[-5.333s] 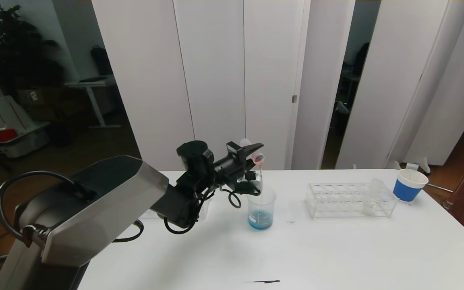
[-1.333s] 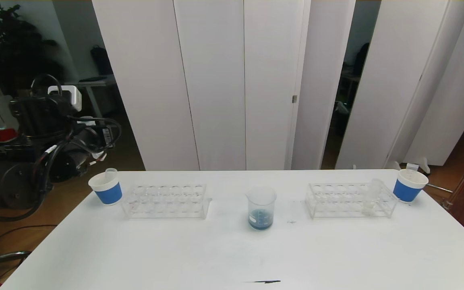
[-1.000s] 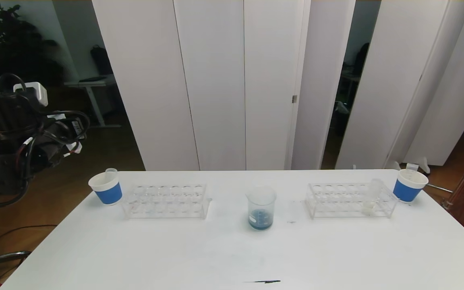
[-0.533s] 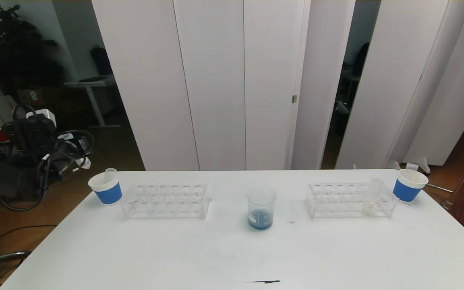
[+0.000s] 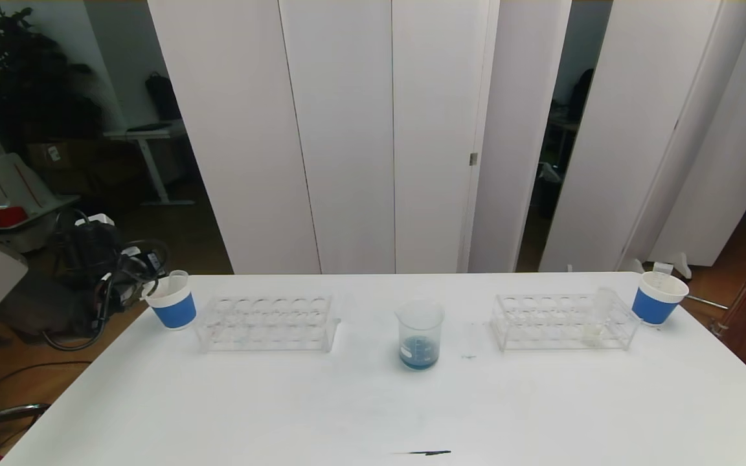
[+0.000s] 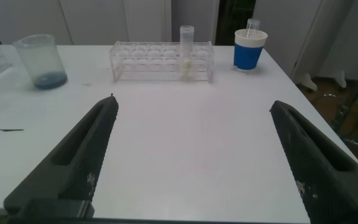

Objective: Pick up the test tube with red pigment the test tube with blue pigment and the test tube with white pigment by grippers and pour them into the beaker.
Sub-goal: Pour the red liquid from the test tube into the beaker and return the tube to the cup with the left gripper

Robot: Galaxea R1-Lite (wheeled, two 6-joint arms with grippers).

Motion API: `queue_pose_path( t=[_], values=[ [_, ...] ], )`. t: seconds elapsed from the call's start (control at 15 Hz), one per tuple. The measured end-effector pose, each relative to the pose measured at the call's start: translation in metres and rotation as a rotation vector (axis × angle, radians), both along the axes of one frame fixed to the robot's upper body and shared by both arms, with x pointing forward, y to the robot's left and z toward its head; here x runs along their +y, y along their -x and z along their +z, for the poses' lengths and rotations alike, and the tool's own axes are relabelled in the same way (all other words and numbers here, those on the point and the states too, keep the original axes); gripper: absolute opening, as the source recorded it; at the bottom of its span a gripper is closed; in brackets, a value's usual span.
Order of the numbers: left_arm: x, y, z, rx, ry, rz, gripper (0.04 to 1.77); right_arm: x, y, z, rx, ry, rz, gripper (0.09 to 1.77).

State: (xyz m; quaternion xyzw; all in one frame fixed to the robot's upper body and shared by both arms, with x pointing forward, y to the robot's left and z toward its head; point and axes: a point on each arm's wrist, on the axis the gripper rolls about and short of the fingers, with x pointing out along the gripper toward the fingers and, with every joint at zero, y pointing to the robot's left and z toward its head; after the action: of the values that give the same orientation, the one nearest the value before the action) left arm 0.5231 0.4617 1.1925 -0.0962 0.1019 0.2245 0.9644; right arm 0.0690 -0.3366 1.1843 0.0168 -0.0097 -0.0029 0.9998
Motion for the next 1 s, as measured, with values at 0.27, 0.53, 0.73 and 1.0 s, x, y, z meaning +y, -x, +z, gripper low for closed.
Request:
queue_pose_path(
  t=[0.27, 0.53, 0.73, 1.0],
  values=[
    [0.0, -0.005, -0.015, 0.025, 0.012, -0.002, 0.6, 0.0, 0.0, 0.0, 0.0, 0.0, 0.0, 1.75],
    [0.001, -0.006, -0.019, 0.033, 0.013, -0.004, 0.6, 0.0, 0.0, 0.0, 0.0, 0.0, 0.0, 1.75],
    [0.0, -0.005, -0.019, 0.036, 0.011, -0.006, 0.6, 0.0, 0.0, 0.0, 0.0, 0.0, 0.0, 1.75],
    [0.001, -0.003, -0.016, 0.03, 0.005, -0.007, 1.55, 0.0, 0.0, 0.0, 0.0, 0.0, 0.0, 1.75]
  ],
)
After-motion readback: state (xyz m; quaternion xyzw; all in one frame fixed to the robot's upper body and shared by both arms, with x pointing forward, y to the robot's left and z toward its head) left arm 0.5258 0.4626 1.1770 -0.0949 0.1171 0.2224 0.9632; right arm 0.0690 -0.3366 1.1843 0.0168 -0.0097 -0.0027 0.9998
